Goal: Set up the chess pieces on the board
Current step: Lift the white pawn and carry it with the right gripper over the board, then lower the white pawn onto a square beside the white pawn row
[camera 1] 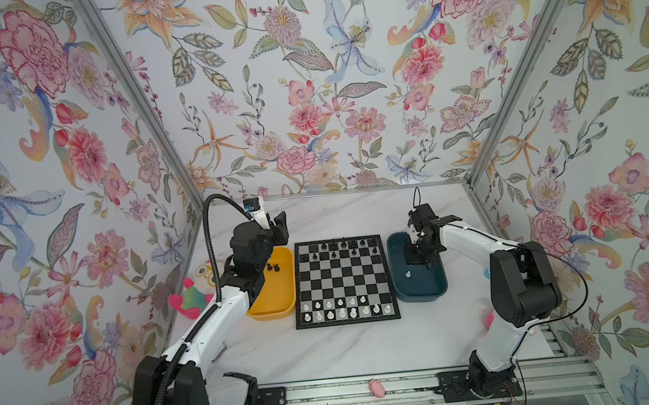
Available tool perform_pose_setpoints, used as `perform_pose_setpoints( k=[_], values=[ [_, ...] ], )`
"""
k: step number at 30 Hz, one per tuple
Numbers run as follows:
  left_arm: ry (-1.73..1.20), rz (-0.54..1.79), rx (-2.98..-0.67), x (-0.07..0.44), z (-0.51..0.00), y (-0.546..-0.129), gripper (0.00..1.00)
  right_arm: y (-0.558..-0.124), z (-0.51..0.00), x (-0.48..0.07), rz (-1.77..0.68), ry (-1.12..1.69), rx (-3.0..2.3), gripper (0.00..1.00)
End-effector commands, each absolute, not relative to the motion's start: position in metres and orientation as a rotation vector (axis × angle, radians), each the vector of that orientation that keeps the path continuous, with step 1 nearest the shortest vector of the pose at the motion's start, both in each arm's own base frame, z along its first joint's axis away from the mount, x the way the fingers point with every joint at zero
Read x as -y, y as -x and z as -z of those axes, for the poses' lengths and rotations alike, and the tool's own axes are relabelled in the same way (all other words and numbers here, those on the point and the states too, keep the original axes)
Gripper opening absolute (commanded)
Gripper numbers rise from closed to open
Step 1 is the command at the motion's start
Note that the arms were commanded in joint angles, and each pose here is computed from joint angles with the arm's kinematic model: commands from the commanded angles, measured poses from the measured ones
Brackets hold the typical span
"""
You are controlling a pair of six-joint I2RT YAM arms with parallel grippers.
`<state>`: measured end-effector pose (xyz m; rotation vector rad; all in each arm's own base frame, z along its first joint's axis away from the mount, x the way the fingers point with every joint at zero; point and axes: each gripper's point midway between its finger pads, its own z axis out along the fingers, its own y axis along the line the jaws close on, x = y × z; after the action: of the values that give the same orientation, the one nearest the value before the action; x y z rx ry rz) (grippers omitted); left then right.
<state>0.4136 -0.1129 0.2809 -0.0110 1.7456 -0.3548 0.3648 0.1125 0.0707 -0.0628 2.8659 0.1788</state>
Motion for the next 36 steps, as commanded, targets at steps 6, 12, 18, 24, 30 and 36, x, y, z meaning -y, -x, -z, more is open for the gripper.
perform_pose_setpoints(
  k=[6,12,18,24,30,36],
  values=[
    [0.010,0.382,-1.730,0.110,-0.278,-0.406,0.53,-0.349,-0.128,-0.131,-0.130,0.180,-2.807,0.08],
    [0.001,0.392,-1.726,0.109,-0.275,-0.400,0.53,-0.322,-0.145,-0.167,-0.153,0.303,-2.800,0.08],
    [-0.009,0.399,-1.717,0.109,-0.275,-0.392,0.53,-0.290,-0.138,-0.205,-0.204,0.426,-2.842,0.09],
    [-0.014,0.397,-1.709,0.108,-0.276,-0.387,0.53,-0.268,-0.117,-0.228,-0.221,0.531,-2.900,0.08],
    [-0.014,0.392,-1.702,0.106,-0.279,-0.384,0.53,-0.260,-0.098,-0.241,-0.221,0.610,-2.937,0.07],
    [-0.015,0.392,-1.707,0.106,-0.278,-0.383,0.53,-0.255,-0.084,-0.248,-0.247,0.635,-2.962,0.07]
  ],
)
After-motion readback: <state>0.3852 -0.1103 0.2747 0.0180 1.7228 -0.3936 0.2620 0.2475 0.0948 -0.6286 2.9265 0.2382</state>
